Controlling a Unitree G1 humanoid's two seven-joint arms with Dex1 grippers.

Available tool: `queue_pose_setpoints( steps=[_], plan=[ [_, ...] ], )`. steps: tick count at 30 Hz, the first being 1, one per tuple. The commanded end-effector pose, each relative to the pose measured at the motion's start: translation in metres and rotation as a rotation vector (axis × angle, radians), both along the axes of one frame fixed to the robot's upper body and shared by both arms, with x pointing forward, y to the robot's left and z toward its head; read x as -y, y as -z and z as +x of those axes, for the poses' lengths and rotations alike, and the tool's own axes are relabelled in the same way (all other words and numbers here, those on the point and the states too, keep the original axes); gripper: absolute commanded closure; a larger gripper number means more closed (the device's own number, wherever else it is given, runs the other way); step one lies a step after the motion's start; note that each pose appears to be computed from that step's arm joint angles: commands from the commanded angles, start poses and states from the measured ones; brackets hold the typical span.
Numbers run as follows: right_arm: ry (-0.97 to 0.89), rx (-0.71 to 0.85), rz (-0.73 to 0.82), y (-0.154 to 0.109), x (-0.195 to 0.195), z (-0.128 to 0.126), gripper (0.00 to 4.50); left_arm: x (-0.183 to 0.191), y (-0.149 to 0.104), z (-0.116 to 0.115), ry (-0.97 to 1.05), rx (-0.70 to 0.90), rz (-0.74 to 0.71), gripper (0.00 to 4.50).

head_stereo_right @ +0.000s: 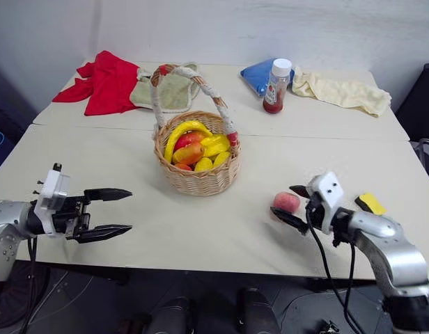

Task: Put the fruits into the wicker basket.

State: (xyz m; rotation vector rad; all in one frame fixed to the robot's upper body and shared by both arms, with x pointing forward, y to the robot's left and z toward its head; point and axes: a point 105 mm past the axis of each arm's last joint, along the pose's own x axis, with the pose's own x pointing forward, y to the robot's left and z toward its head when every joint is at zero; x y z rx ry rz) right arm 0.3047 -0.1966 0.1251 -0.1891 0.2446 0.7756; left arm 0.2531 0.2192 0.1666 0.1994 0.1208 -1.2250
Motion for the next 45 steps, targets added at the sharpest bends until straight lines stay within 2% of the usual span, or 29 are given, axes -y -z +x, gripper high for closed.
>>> queue_pose_setpoints(
  steps=[1,4,8,10,12,16,23,25,28,34,36,40,42,45],
  plan=[
    [0.012,-0.043,-0.032,0.008,0.007,0.009,0.00,0.002,-0.008,-0.002,0.004,0.037,-0.005,0.02],
    [-0.036,-0.062,-0.022,0.010,0.003,0.010,0.60,0.000,-0.009,-0.002,-0.009,0.051,-0.007,0.00],
    [-0.111,-0.072,-0.024,0.009,-0.003,0.005,1.80,-0.001,-0.008,-0.003,-0.019,0.056,-0.010,0.00],
    [-0.138,-0.064,-0.021,0.006,-0.005,0.003,1.93,-0.002,-0.007,-0.004,-0.022,0.057,-0.011,0.00],
    [-0.215,-0.036,0.016,-0.005,-0.014,-0.004,1.93,-0.003,-0.007,-0.005,-0.030,0.057,-0.016,0.00],
    [-0.412,0.068,0.133,-0.049,-0.056,-0.022,1.93,-0.005,-0.010,-0.008,-0.052,0.071,-0.052,0.00],
    [-0.616,0.253,0.226,-0.100,-0.157,-0.035,1.93,-0.016,-0.018,-0.008,-0.156,0.058,-0.133,0.00],
    [-0.622,0.314,0.242,-0.112,-0.181,-0.028,1.93,-0.022,-0.023,-0.004,-0.216,0.073,-0.185,0.00],
    [-0.489,0.409,0.315,-0.135,-0.206,-0.002,1.93,-0.023,-0.026,-0.003,-0.254,0.084,-0.220,0.00],
    [-0.291,0.436,0.201,-0.117,-0.225,0.038,1.93,-0.020,-0.024,-0.006,-0.269,0.086,-0.221,0.00],
    [-0.306,0.452,0.158,-0.114,-0.229,0.039,1.22,-0.019,-0.023,-0.006,-0.273,0.086,-0.219,0.00],
    [-0.417,0.439,0.254,-0.122,-0.230,0.019,0.02,-0.019,-0.023,-0.006,-0.271,0.083,-0.222,0.00],
    [-0.474,0.416,0.322,-0.125,-0.225,0.009,0.02,-0.019,-0.022,-0.007,-0.268,0.074,-0.229,0.00],
    [-0.630,0.347,0.511,-0.140,-0.205,-0.020,0.02,-0.017,-0.022,-0.006,-0.263,0.074,-0.234,0.00]
  ],
)
